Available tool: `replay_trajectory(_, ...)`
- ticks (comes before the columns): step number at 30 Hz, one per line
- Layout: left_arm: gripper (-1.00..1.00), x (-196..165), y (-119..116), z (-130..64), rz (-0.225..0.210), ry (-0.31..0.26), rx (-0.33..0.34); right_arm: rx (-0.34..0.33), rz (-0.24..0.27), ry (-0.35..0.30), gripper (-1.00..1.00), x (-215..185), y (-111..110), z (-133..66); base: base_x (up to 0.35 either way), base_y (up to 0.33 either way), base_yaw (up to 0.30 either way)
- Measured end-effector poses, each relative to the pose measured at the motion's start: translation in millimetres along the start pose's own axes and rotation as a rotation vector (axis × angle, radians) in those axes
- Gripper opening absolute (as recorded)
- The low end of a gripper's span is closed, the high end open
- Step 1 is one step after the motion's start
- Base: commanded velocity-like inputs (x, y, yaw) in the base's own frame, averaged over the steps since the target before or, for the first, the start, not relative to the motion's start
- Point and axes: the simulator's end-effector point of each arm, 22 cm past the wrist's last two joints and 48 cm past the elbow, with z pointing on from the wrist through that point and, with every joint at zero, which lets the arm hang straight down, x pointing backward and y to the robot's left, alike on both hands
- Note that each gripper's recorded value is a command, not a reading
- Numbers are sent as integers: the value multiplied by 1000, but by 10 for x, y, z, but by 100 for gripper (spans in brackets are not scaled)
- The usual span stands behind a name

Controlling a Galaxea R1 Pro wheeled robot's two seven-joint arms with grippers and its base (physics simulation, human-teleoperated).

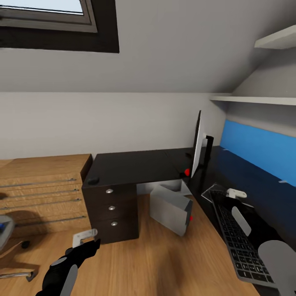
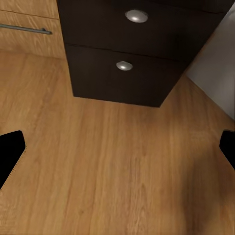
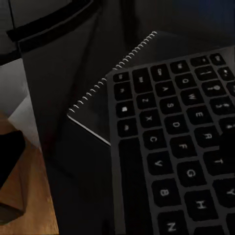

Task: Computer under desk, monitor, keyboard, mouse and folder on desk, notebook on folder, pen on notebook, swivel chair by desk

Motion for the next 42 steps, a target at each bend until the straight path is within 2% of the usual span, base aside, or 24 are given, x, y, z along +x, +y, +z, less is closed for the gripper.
replay_trajectory(21, 100, 4, -43, -2, 7, -1, 7, 10, -3, -5, 100, -12, -68, -6, 195, -31, 16)
replay_trajectory(25, 100, 65, -80, 15, 16, 13, 12, 14, -7, -5, 100, -11, -91, -4, 205, -93, 0)
replay_trajectory(32, 100, 146, -178, 31, 37, 29, 28, 26, -22, -6, 100, -24, -164, -5, 61, -31, 0)
replay_trajectory(42, 100, 165, -202, 34, 42, 33, 33, 36, -28, -7, 100, -37, -233, -8, 11, -3, 0)
